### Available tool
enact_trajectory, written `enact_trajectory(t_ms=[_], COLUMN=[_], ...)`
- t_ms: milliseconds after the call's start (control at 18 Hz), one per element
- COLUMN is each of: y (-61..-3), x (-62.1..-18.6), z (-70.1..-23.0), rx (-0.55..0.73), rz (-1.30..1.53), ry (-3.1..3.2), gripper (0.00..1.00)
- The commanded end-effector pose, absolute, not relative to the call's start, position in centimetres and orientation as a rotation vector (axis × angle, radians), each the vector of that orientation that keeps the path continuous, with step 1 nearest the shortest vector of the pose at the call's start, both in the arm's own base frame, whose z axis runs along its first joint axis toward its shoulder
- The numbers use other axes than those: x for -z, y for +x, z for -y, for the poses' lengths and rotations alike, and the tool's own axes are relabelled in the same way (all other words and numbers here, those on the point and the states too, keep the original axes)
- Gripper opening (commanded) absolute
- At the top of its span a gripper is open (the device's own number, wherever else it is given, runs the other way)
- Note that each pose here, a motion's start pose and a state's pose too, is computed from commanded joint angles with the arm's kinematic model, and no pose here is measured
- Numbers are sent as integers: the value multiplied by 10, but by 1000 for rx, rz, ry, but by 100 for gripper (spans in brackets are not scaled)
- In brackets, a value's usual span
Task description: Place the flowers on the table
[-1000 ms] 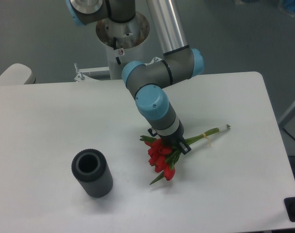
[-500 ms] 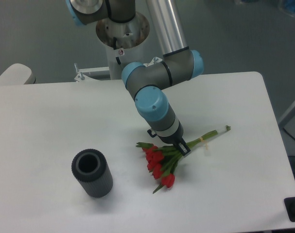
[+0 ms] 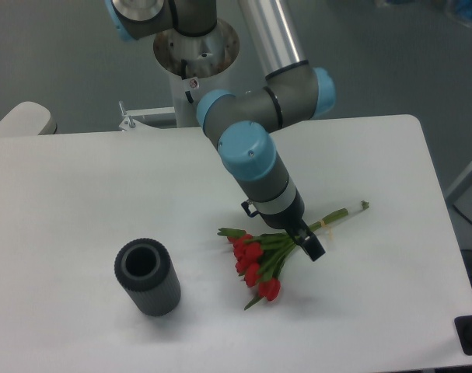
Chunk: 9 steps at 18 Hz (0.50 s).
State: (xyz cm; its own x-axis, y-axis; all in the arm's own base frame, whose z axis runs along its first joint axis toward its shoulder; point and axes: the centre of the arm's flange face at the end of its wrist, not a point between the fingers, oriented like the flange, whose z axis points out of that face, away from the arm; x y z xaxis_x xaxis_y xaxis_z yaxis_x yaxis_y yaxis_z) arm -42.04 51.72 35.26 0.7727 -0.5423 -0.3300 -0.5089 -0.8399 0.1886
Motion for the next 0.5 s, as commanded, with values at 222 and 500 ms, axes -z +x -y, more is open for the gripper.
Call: enact_trajectory(t_ms=[222,500], y=[-432,-434], x=[-389,-411], z=[-535,-561], rx=[490,427], rz=[845,762], ry=[2952,3215], gripper=[99,100])
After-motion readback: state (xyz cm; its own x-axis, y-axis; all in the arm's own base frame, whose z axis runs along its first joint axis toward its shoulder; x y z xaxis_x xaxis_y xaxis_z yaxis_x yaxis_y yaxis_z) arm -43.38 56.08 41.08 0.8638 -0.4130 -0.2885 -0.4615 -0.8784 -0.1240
